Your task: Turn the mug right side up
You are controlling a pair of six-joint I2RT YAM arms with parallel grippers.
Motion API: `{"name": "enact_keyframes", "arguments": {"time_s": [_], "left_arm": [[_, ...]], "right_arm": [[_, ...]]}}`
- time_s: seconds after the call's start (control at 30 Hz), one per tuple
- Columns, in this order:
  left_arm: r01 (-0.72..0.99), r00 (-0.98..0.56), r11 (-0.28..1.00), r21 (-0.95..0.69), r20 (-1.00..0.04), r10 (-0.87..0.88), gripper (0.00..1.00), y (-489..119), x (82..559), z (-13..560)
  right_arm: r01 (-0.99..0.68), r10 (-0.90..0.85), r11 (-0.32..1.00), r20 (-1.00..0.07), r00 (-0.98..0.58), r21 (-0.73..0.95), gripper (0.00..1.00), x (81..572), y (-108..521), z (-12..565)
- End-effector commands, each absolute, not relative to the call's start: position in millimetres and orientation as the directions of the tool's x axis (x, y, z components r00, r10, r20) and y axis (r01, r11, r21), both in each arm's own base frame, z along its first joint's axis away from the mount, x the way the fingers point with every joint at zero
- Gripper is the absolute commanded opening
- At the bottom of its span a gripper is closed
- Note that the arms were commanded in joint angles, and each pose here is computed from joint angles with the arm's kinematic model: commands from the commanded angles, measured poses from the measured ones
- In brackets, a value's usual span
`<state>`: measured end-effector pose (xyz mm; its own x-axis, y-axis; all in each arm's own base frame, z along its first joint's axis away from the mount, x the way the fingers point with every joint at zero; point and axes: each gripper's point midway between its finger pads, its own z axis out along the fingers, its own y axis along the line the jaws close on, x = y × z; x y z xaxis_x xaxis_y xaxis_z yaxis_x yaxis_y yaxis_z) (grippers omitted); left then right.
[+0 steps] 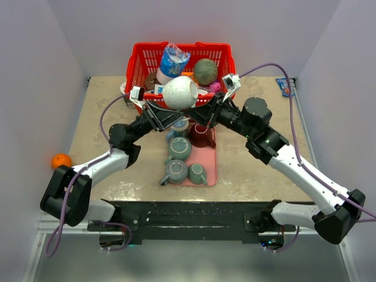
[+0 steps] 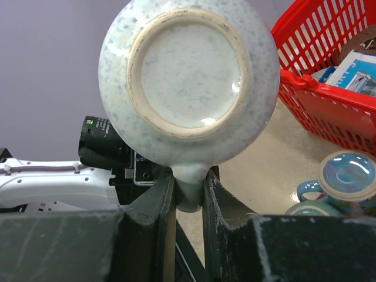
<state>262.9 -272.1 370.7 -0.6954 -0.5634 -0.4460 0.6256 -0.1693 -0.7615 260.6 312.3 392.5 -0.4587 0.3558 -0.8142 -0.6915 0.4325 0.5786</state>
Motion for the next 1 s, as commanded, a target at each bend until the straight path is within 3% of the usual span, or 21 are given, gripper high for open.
{"name": "enact_keyframes", "arguments": {"time_s": [0.0, 0.07, 0.13, 0.33, 0.47, 0.63, 0.97], "left_arm": [[0.699, -0.662, -0.215, -0.682, -0.503, -0.555, 0.19, -273.8, 246.3, 394.4], [0.703, -0.66, -0.213, -0.678, -0.51, -0.552, 0.13, -275.0, 245.5, 394.6], [0.706, -0.656, -0.205, -0.678, -0.518, -0.549, 0.0, -275.3, 246.0, 393.9], [0.736, -0.604, -0.12, -0.666, -0.566, -0.562, 0.0, -275.4, 249.5, 394.6], [0.755, -0.495, 0.092, -0.649, -0.657, -0.568, 0.0, -272.6, 268.3, 391.9], [0.773, -0.405, 0.193, -0.604, -0.705, -0.583, 0.0, -260.2, 266.0, 406.5], [0.774, -0.374, 0.2, -0.601, -0.688, -0.622, 0.0, -249.6, 258.1, 414.5]], "right_arm": [[-0.8, 0.455, 0.349, -0.835, -0.309, 0.487, 0.0, 244.6, 304.8, 454.8], [-0.8, 0.454, 0.35, -0.835, -0.31, 0.487, 0.0, 244.5, 304.3, 454.6], [-0.797, 0.452, 0.352, -0.835, -0.315, 0.491, 0.0, 244.0, 303.6, 452.6], [-0.778, 0.437, 0.376, -0.836, -0.331, 0.504, 0.0, 247.0, 303.5, 443.0], [-0.759, 0.425, 0.399, -0.837, -0.344, 0.515, 0.0, 251.1, 302.8, 435.1], [-0.749, 0.423, 0.395, -0.829, -0.366, 0.532, 0.0, 253.6, 306.7, 430.1], [-0.743, 0.421, 0.379, -0.818, -0.392, 0.551, 0.39, 255.8, 312.4, 422.4]]}}
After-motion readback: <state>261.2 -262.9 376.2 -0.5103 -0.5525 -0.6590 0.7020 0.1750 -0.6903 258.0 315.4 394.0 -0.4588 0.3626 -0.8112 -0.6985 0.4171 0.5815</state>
